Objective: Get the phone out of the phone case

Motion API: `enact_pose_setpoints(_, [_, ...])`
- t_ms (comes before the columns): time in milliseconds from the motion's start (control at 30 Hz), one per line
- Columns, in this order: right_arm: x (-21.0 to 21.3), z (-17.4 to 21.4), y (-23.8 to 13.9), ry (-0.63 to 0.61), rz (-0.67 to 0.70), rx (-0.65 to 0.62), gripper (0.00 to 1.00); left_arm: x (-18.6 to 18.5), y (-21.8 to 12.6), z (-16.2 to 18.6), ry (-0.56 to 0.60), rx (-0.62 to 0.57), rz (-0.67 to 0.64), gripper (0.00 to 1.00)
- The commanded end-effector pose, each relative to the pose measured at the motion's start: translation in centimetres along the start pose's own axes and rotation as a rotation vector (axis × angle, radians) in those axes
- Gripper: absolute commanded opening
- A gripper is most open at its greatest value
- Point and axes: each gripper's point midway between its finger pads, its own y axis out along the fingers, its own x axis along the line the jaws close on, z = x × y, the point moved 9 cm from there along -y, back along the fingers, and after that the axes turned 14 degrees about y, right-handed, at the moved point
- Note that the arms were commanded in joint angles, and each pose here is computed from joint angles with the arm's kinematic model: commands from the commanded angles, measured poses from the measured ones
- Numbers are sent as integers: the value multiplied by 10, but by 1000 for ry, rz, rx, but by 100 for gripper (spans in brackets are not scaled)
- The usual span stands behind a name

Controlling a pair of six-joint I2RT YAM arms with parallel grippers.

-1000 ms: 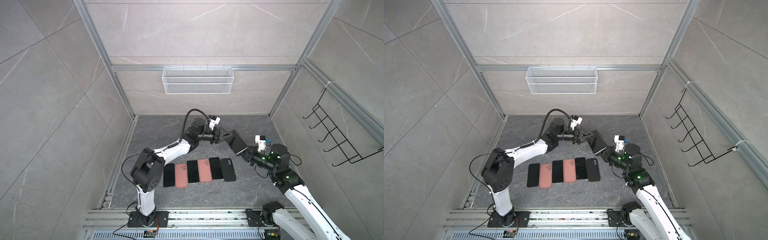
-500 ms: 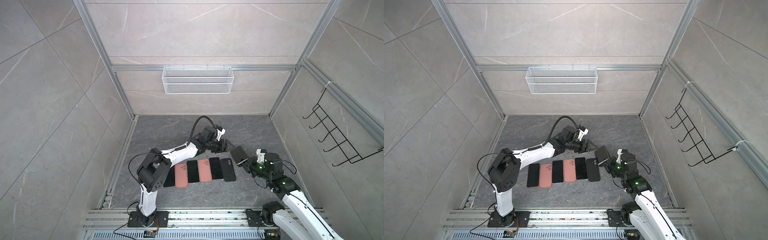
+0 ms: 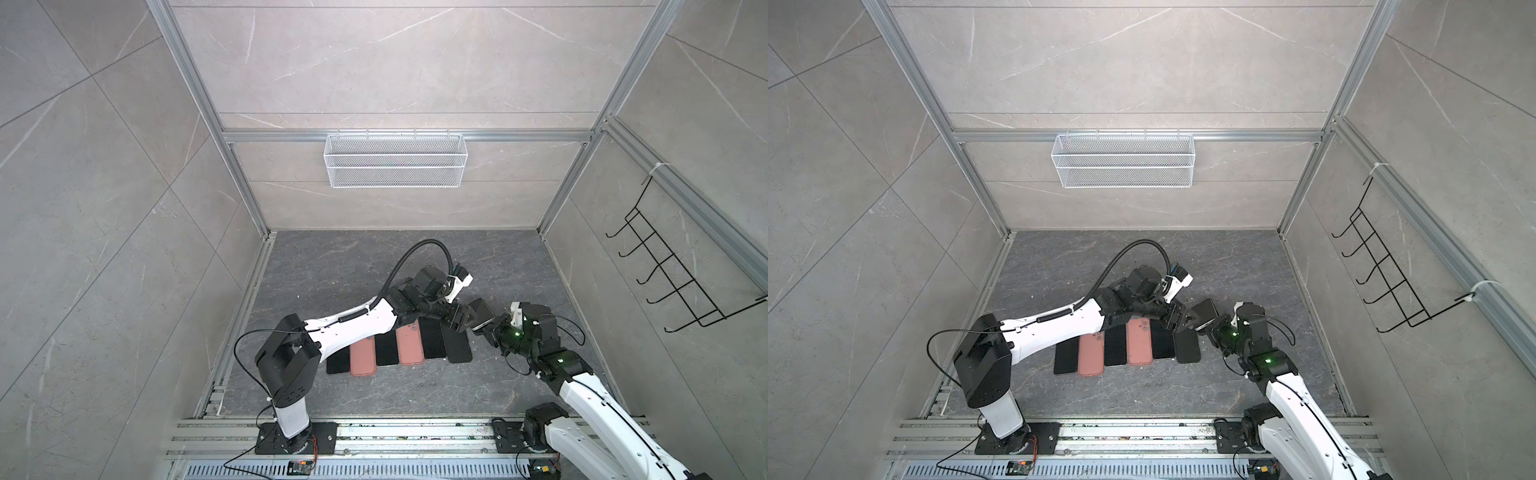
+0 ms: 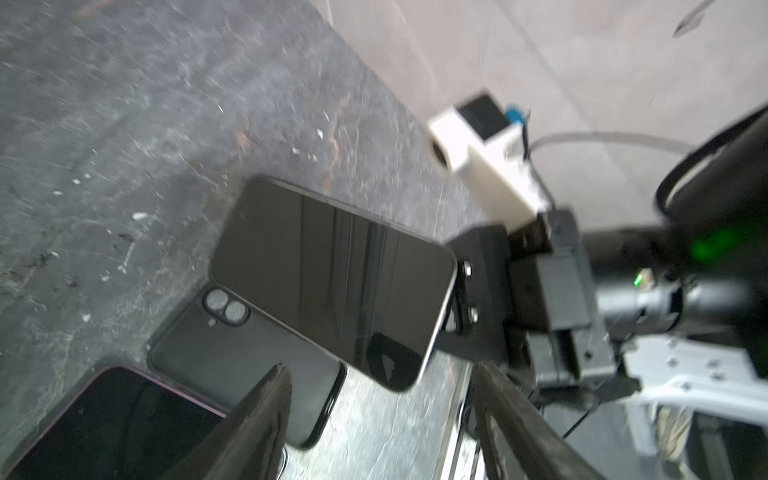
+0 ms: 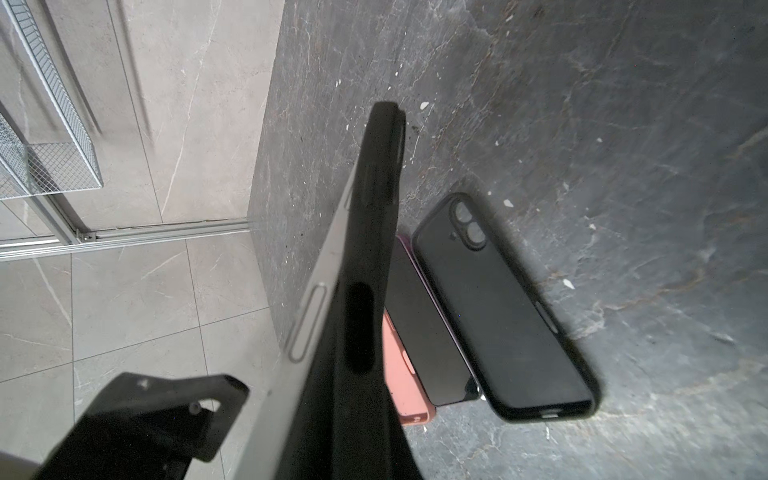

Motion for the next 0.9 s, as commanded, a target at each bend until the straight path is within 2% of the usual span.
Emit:
enact_pose_setpoints(0, [10, -1, -1, -16, -73, -9, 0, -5, -2, -7, 131, 18, -40, 70])
enact_pose_setpoints(367, [7, 1, 1, -2, -85, 14, 0, -3, 19, -5, 163, 68, -65, 67])
enact_pose_setpoints(667, [5, 1, 2, 5, -85, 18, 0, -10, 30, -3, 180, 75, -15, 65])
enact_pose_setpoints(867, [6, 1, 2, 17, -97, 29, 0, -6, 40, 0, 196, 112, -110, 57])
